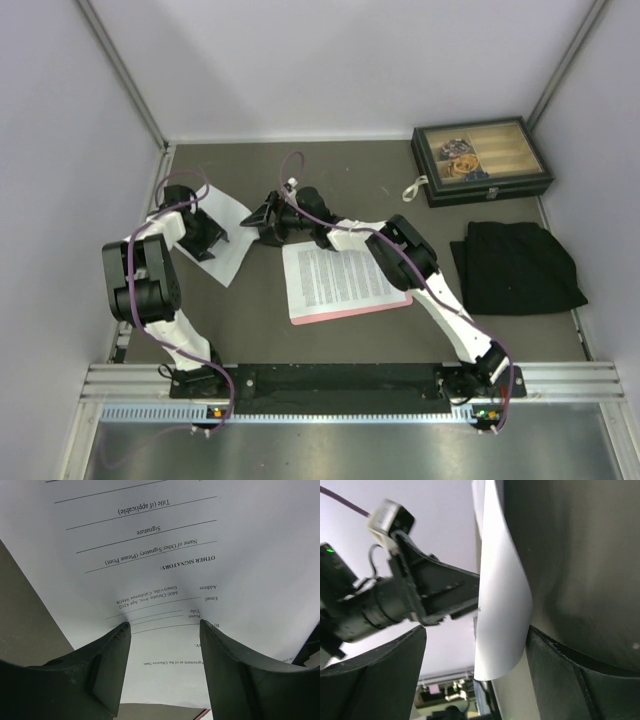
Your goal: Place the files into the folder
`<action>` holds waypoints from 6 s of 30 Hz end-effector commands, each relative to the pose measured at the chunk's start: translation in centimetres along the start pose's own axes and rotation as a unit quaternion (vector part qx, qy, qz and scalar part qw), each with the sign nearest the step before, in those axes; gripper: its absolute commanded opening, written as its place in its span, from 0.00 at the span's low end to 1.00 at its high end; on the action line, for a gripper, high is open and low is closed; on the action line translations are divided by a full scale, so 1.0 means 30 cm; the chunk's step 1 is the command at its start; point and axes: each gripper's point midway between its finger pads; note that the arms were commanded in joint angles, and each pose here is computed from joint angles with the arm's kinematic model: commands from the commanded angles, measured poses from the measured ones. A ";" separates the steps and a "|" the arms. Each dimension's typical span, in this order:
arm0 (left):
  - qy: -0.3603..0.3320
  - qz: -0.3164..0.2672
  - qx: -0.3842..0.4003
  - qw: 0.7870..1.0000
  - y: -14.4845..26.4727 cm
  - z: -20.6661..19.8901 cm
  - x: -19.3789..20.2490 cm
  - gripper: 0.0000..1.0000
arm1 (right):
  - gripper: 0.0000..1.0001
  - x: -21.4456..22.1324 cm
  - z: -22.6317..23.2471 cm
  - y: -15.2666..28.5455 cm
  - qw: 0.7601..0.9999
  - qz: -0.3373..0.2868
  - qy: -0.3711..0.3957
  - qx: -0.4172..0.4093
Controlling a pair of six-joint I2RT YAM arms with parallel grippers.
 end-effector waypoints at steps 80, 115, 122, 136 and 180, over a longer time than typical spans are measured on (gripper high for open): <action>-0.302 0.138 0.220 0.917 0.233 -0.403 0.738 0.84 | 0.00 0.003 -0.304 1.030 0.826 0.310 0.345 0.320; -0.312 0.123 0.235 0.912 0.159 -0.557 0.937 0.91 | 0.72 -0.043 -0.163 1.258 0.857 -0.025 0.275 0.435; -0.305 0.118 0.232 0.916 0.147 -0.500 0.952 0.91 | 0.44 0.024 -0.245 1.204 0.875 0.023 0.259 0.408; -0.315 0.110 0.239 0.912 0.180 -0.513 0.964 0.91 | 0.43 0.063 -0.335 1.216 0.866 0.047 0.251 0.430; -0.337 0.085 0.211 0.914 0.178 -0.503 0.927 0.93 | 0.28 0.124 -0.305 1.117 0.868 0.080 0.256 0.418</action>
Point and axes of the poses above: each gripper's point midway between its finger pads, its own y axis back along the fingers, its own z axis along the line the jaws close on, x = y × z, and after that the axes turned 9 degrees about y, right-handed
